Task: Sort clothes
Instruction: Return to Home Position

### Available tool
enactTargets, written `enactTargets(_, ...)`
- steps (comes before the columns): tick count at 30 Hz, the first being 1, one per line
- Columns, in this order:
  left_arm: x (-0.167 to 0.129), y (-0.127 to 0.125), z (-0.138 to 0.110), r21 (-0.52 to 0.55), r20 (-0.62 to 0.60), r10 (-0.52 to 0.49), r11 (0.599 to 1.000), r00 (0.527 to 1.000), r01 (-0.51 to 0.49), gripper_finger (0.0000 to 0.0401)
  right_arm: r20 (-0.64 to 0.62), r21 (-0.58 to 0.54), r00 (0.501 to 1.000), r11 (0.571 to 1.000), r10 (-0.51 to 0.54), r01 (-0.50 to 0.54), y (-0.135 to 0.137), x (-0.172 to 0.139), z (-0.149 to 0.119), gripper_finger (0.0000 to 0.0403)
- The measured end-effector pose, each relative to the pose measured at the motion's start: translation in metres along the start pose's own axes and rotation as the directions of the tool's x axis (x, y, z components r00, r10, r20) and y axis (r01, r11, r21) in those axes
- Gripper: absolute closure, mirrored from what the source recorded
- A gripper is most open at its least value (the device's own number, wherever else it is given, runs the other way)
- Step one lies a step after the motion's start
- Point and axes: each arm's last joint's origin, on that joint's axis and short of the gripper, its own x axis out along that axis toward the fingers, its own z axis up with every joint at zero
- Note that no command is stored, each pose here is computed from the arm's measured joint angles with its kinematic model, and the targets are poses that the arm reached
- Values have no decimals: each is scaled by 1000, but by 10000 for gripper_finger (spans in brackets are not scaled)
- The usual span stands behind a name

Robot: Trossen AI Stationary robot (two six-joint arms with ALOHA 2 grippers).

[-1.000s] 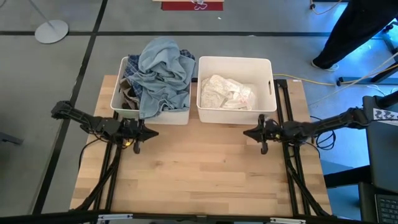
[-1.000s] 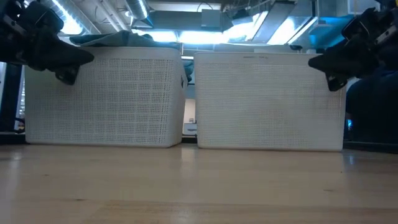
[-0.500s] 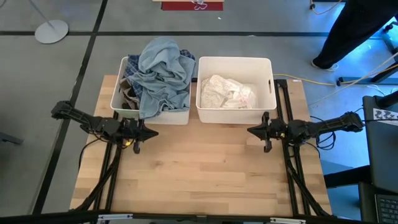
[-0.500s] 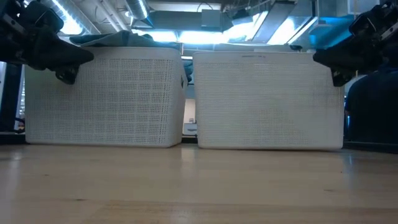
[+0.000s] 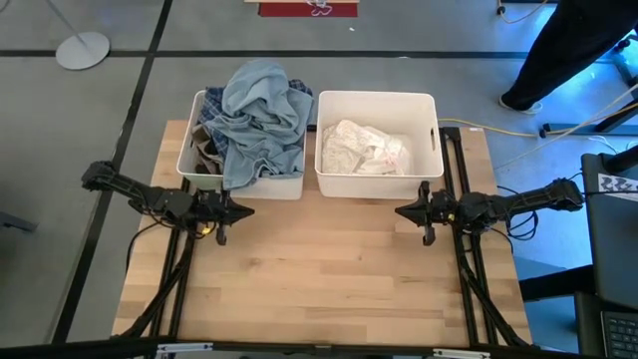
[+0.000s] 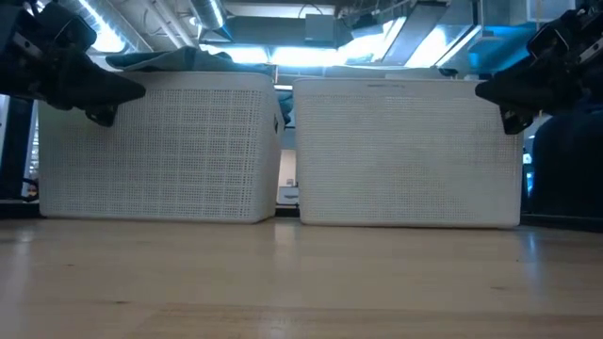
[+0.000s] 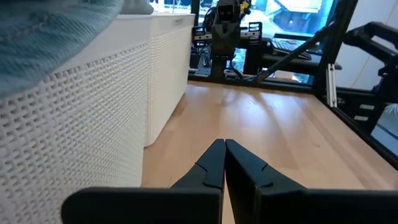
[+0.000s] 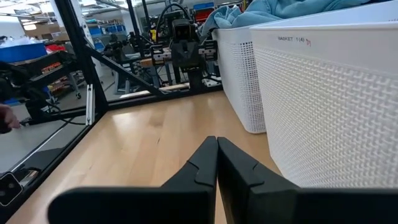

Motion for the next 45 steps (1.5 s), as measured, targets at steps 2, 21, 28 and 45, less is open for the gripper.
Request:
enactTargets(2, 0, 0, 0, 6, 0, 0, 1000, 1000, 0, 400, 0, 0, 1000, 1000, 0, 0, 0, 0, 0, 388)
enactTargets(21, 0, 0, 0, 30, -1, 0, 1000, 1000, 0, 400, 1, 0, 1000, 1000, 1, -1, 0, 0, 1, 388)
enactTargets(28, 0, 0, 0, 30, -1, 1, 1000, 1000, 0, 400, 2, 0, 1000, 1000, 1, -1, 0, 0, 1, 388)
enactTargets(45, 0, 0, 0, 30, -1, 1, 1000, 1000, -1, 400, 2, 1, 1000, 1000, 2, -2, 0, 0, 1, 388)
